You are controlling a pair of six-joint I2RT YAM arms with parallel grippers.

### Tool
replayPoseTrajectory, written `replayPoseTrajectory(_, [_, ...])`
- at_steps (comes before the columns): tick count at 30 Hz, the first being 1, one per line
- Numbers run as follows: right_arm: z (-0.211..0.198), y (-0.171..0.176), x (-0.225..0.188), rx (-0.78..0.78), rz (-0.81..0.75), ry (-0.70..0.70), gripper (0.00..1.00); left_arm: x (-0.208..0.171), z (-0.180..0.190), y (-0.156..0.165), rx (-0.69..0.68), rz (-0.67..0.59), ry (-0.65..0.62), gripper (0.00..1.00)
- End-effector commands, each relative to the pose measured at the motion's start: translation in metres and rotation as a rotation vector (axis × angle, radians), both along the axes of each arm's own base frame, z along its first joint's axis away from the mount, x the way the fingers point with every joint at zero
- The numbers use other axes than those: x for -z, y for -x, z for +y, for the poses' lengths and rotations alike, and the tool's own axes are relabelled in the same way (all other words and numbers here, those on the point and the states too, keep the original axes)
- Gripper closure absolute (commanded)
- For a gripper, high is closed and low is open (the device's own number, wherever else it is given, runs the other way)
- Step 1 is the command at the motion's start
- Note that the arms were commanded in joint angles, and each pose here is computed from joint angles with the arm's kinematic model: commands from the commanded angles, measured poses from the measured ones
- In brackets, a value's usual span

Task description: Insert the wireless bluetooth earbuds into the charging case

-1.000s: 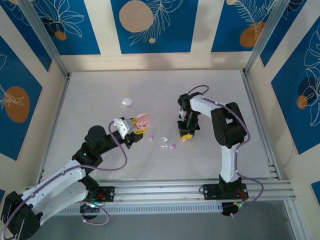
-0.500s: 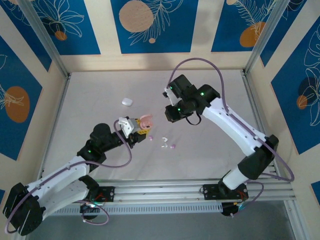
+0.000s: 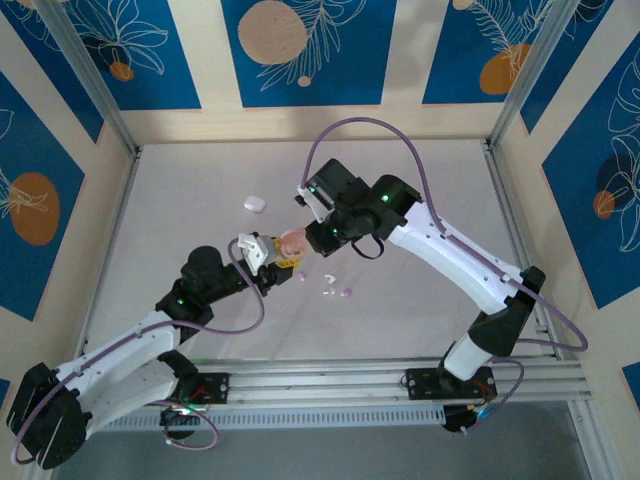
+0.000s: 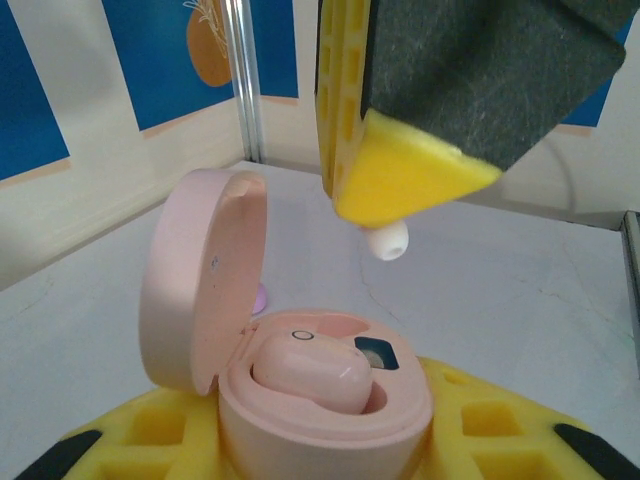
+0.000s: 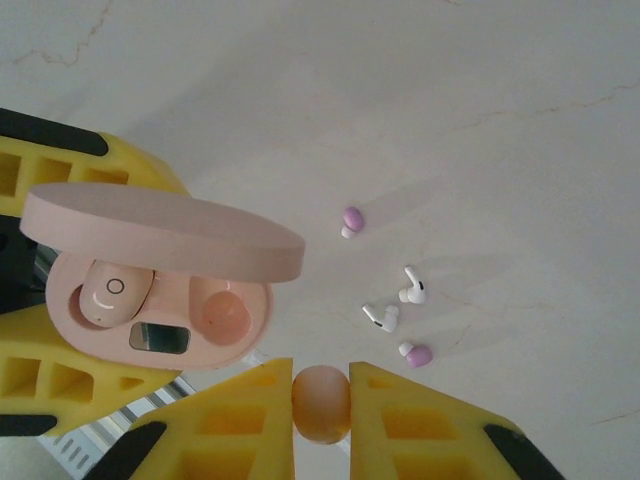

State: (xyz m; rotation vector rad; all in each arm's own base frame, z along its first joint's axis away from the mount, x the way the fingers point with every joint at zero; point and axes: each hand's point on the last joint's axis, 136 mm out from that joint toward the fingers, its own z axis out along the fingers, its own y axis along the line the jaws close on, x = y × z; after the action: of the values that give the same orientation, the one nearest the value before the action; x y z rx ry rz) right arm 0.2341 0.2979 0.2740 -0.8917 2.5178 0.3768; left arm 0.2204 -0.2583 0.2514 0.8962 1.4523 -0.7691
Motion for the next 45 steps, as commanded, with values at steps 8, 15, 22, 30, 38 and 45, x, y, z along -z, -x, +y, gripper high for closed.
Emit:
replayPoseTrajectory(8, [0.015,-0.004,-0.011,-0.006,-0.044,-0.038,0.83,-0.024,-0.004,0.002,0.013,-0.038,0.055,0.65])
replayPoseTrajectory(15, [0.026,-0.004,-0.003,-0.014,-0.023,-0.033,0.83,-0.025,-0.004,0.001,0.01,-0.037,0.064,0.64])
replayPoseTrajectory(22, [0.028,-0.004,0.008,-0.024,-0.04,0.03,0.83,-0.028,-0.003,0.0,0.002,-0.033,0.079,0.64])
replayPoseTrajectory(30, [0.033,0.005,0.013,-0.06,-0.016,0.042,0.81,-0.031,-0.002,-0.002,-0.015,-0.033,0.099,0.64])
replayPoseTrajectory(38, [0.036,0.012,0.008,-0.069,0.01,0.007,0.77,-0.031,-0.002,-0.002,-0.01,-0.032,0.103,0.64])
replayPoseTrajectory(45, [0.037,0.015,-0.006,-0.07,0.013,-0.052,0.72,-0.032,-0.003,-0.002,-0.007,-0.031,0.103,0.64])
